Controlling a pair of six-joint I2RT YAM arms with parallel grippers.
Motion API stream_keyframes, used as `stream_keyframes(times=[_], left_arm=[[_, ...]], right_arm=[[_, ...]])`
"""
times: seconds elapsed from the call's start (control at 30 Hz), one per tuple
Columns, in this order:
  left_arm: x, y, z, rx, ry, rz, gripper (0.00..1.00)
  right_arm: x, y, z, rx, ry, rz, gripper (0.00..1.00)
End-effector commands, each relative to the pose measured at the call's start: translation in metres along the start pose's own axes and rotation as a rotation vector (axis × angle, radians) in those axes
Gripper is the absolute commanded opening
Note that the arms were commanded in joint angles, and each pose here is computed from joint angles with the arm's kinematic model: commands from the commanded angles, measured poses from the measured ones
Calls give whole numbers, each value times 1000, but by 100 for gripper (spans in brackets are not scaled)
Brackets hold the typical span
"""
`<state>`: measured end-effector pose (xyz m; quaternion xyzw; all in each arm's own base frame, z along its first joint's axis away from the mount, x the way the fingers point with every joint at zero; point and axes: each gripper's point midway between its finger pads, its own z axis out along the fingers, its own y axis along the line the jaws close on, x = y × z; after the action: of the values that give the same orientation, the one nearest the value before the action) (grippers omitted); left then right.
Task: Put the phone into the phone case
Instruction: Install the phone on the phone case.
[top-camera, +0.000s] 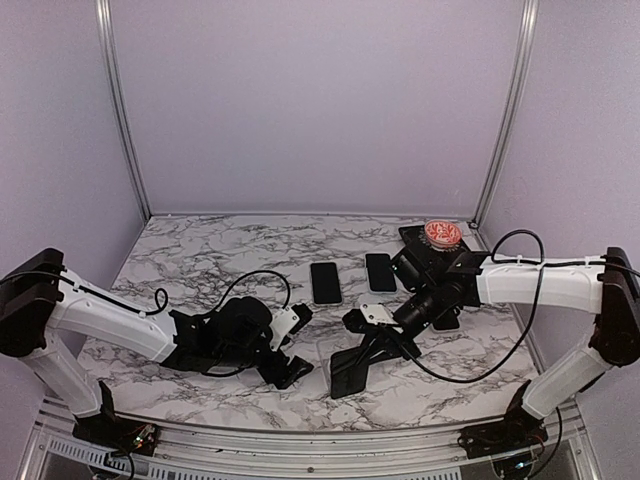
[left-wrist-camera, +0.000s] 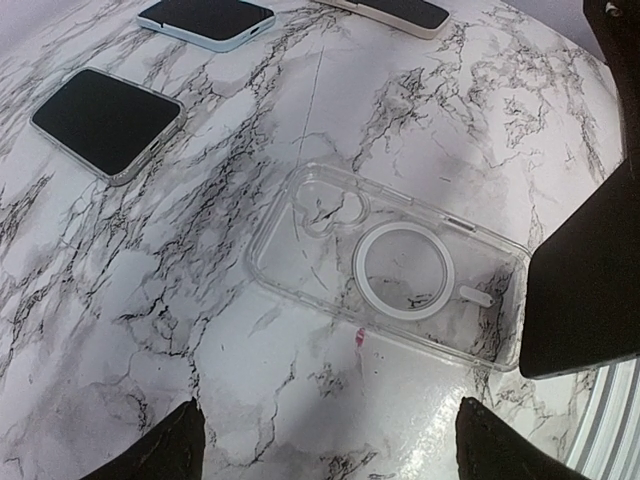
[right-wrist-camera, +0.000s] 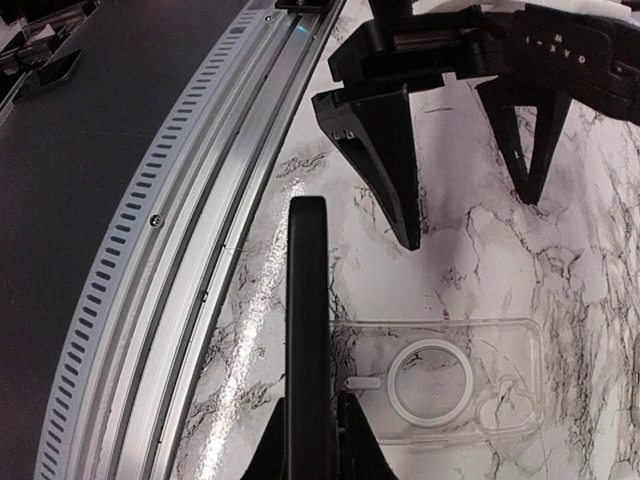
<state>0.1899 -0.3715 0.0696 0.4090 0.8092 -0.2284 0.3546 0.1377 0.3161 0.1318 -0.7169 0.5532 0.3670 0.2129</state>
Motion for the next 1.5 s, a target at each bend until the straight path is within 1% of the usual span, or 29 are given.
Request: stream_keyframes(times=[0.0,0.17,0.33,0.4,0.5,0.6,0.77,0.9,0.97,1.1,1.17,1.27,1.37,1.47], left_arm=[[-7,1,2,-10,2,-4,87],[-5,3,0,-13,10,8,87],[-5,4,0,-19,18,4,87],[-4,3,0,-17,21,3,87],[-2,3,1,-16,27,0,87],[0,4,2,-19,31,2,87],[0,4,2,-19,35,2,87],[1,4,1,-21,39,3,87],[3,5,1,-27,43,3,87],[4,5,2,-22,46,0,87],[2,2,1,-9,43,5,86],[-9,-8,-4,49,9,12,84],[-31,-25,-16,143,-77,19,83],[-42,-36,-22,212,-149,19,83]], right_arm=[[-13,2,4,-12,-65,34,0],[-10,-5,4,23,-46,34,0],[-24,-6,-5,22,-51,-3,0],[-25,-7,-8,32,-33,-10,0],[-19,-9,-10,57,-3,-23,0],[-16,-8,-7,56,-3,-33,0],[-3,-13,3,44,29,-1,0],[5,-8,8,2,42,37,0],[3,-3,9,-24,31,63,0],[-9,11,8,-93,-46,77,0],[-12,14,7,-110,-65,91,0],[-7,8,11,-88,-45,132,0],[2,1,18,-68,-26,170,0],[7,-13,23,-16,-11,183,0]])
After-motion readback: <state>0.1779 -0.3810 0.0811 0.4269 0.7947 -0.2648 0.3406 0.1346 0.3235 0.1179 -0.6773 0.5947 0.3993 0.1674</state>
